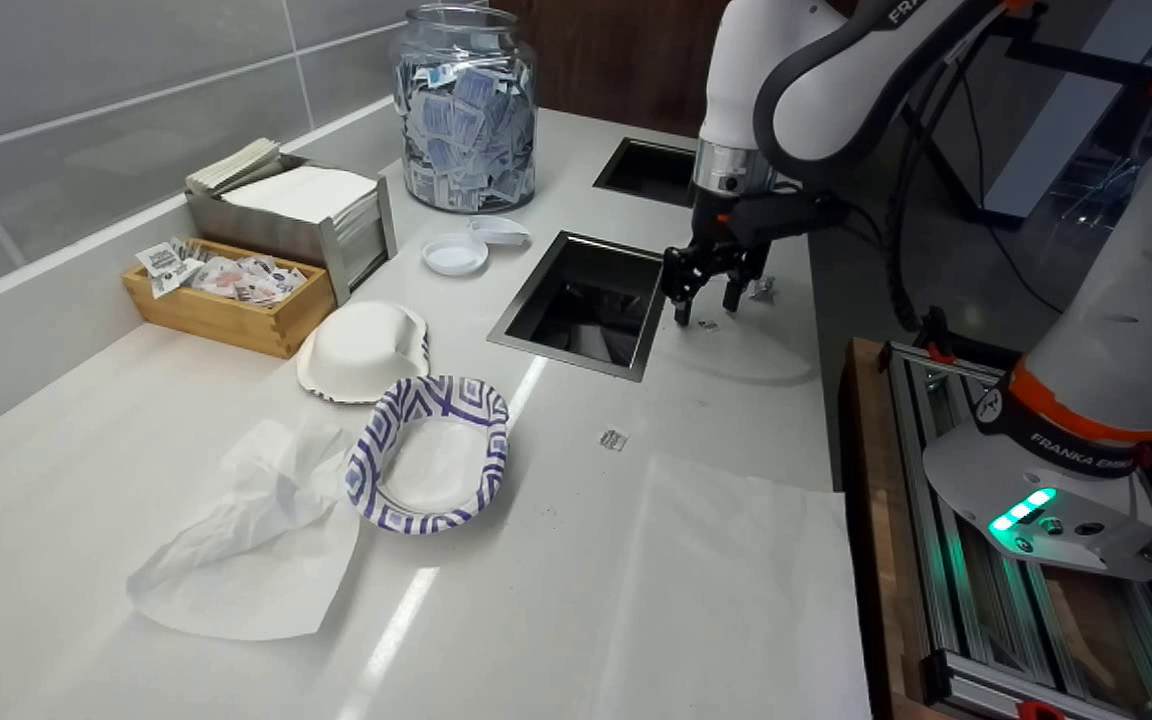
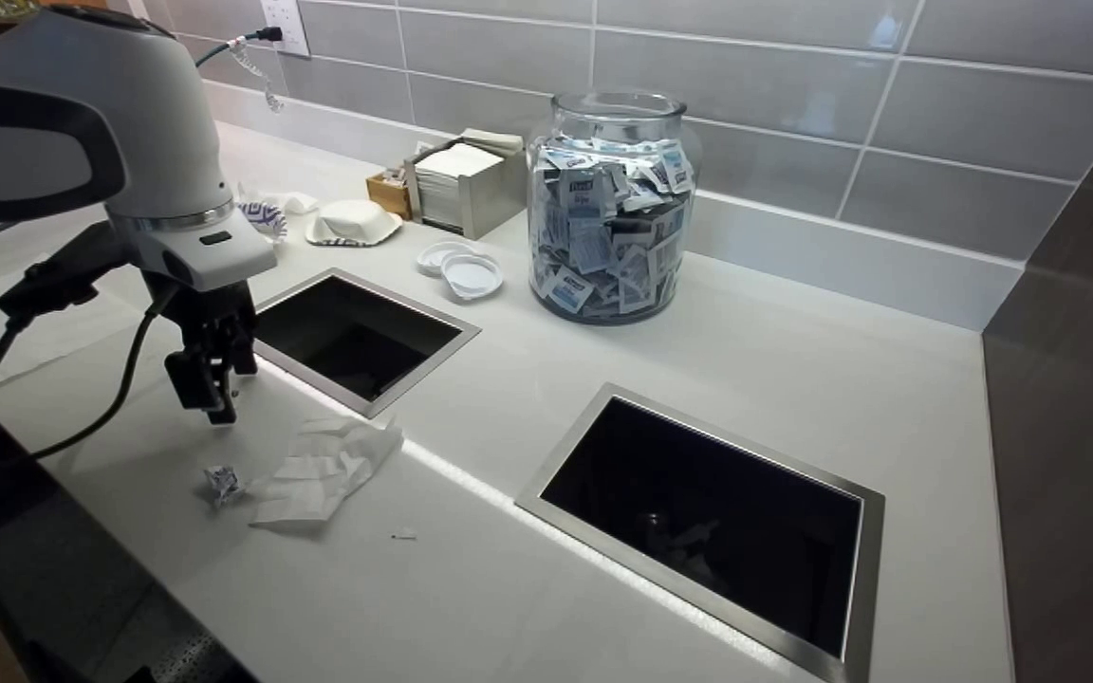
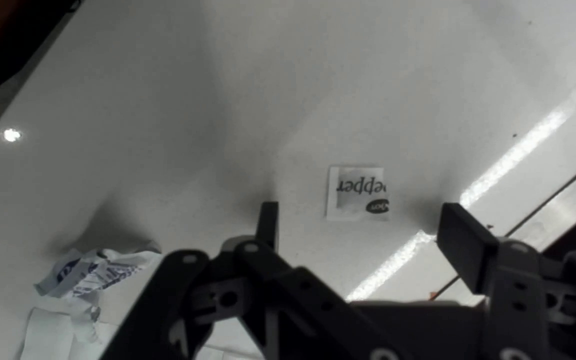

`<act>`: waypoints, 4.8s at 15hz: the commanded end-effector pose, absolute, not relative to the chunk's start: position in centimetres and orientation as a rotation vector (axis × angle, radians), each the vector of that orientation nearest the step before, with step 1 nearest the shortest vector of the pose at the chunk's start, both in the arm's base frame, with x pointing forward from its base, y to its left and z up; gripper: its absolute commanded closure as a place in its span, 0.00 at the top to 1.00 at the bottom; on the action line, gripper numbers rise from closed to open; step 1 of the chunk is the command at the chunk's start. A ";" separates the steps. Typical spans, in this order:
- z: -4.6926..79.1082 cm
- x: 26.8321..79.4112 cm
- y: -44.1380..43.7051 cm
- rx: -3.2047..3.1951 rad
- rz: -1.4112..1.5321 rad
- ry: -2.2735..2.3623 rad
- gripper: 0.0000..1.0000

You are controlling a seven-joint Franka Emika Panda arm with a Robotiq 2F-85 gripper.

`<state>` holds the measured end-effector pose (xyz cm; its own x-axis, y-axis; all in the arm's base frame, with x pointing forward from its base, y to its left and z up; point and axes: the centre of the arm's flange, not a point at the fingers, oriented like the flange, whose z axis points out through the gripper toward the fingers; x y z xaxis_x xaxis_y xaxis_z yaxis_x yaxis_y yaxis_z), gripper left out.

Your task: Put one piece of paper in the left bin

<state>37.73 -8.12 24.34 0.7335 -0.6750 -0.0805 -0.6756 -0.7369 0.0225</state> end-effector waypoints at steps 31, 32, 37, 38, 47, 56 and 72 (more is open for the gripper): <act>23.9 36.4 -9.0 -2.802 0.219 1.161 0.19; 23.9 36.4 -9.0 -2.803 0.221 1.162 0.20; 24.6 36.5 -8.6 -2.814 0.212 1.149 0.61; 24.7 36.6 -8.5 -2.816 0.212 1.145 0.70; 24.6 37.3 -8.2 -2.859 0.206 1.056 1.00; 24.5 38.3 -8.4 -2.896 0.211 0.918 0.77; 23.7 39.2 -8.2 -2.917 0.305 0.790 0.44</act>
<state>38.82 -8.20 24.25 0.8404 -0.5078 -0.1895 -0.5249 -0.8497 -0.0510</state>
